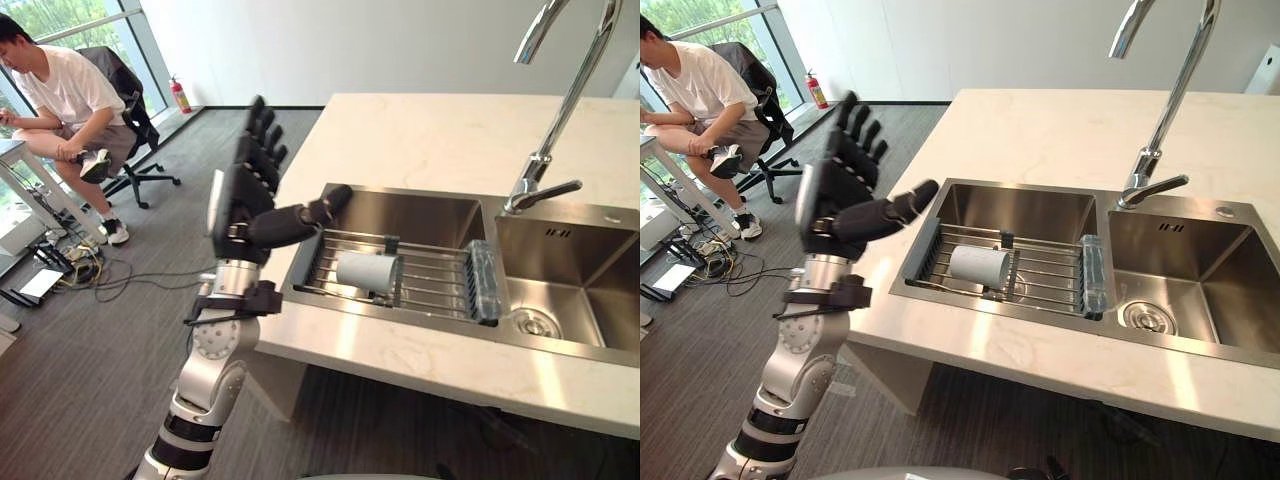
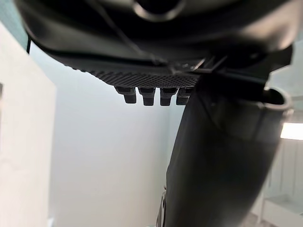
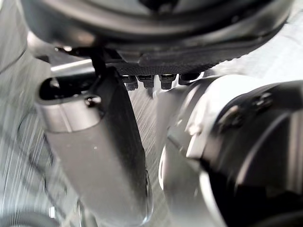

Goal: Walk over to the sink, pick up the cup, carry it to the dishwasher, place the cup inside the dishwasher, then close the dishwasher door

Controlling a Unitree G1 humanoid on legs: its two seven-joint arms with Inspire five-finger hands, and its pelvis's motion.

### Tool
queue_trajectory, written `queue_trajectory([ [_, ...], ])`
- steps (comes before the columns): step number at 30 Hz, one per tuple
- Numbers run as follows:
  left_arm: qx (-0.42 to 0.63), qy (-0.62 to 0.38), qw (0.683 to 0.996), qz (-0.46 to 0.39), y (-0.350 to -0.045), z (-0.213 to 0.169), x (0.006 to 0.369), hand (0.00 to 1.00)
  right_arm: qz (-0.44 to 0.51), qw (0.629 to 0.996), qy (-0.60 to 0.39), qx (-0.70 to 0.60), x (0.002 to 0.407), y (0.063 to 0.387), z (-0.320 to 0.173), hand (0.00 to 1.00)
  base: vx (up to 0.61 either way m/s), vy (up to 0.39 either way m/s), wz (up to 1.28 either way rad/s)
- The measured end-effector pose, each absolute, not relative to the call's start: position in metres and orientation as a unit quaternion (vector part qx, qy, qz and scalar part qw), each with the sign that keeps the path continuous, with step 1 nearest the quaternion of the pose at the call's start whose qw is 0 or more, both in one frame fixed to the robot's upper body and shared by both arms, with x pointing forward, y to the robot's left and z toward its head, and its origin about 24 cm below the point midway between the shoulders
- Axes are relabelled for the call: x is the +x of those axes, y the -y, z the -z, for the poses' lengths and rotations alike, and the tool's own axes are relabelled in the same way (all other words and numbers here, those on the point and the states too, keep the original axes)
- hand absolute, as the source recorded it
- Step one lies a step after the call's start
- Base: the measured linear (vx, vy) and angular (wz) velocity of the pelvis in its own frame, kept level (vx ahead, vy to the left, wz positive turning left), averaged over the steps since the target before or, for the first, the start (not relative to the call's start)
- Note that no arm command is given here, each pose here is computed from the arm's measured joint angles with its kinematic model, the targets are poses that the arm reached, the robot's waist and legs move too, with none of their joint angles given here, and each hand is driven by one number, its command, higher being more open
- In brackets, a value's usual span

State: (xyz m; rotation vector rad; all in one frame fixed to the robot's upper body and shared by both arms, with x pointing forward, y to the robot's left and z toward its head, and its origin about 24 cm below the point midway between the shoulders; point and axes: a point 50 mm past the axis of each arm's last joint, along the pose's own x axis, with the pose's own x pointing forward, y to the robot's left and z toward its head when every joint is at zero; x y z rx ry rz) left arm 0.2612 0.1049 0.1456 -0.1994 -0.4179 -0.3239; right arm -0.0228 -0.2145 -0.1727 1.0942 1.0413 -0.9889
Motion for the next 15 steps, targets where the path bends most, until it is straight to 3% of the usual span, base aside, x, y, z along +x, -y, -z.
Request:
queue_trajectory([
  [5,0.005,0.126,0.963,0.239,-0.079,-0.114,0.260,1.00,0.436,0.617,-0.442,0.484,-0.015,0.216,0.173,1.00,0.08,0.010,-0.09],
  [15,0.170,0.127,0.958,0.192,-0.100,-0.108,0.267,1.00,0.433,0.614,-0.454,0.479,-0.016,0.219,0.173,1.00,-0.03,0.007,-0.09],
])
